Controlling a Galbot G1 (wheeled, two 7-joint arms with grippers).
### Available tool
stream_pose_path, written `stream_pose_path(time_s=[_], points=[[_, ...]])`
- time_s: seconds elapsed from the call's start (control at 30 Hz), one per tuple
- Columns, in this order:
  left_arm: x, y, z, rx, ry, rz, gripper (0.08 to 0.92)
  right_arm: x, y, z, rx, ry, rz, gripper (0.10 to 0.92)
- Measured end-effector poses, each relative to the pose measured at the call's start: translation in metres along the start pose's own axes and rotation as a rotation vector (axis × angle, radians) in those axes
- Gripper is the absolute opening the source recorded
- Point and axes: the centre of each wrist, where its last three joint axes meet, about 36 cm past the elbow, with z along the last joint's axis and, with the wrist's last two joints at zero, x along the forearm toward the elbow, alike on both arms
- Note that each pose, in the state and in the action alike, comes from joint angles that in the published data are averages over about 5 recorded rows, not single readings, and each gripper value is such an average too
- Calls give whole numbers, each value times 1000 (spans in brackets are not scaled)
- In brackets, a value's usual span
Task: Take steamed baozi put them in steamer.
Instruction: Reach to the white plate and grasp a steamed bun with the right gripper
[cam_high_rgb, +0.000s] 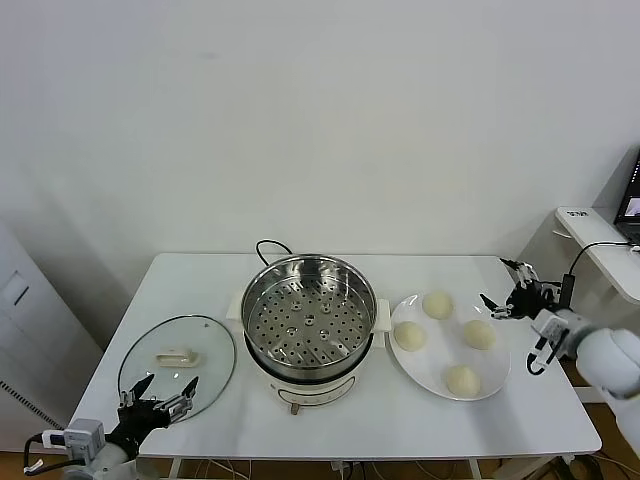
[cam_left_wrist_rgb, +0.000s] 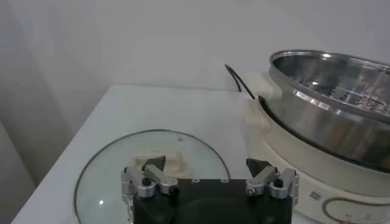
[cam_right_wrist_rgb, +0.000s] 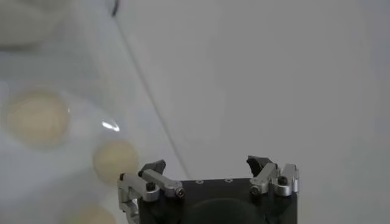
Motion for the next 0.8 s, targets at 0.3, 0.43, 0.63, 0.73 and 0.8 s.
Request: stream_pose_path(time_s=[0.3, 0.43, 0.63, 0.73, 0.8], points=[[1, -3, -3, -10, -9, 2, 823, -47, -50, -8, 70, -1, -263, 823], [2, -5, -5, -19, -10, 5, 823, -68, -68, -15, 92, -1, -366, 823], [4, -9, -8, -29, -13, 8, 823, -106, -83, -32, 129, 8, -502, 823], [5, -10, -9, -33, -14, 11, 823, -125, -84, -39, 143, 22, -557, 823], [6, -11, -9, -33, -15, 11, 823, -136, -85, -43, 152, 33, -584, 823]])
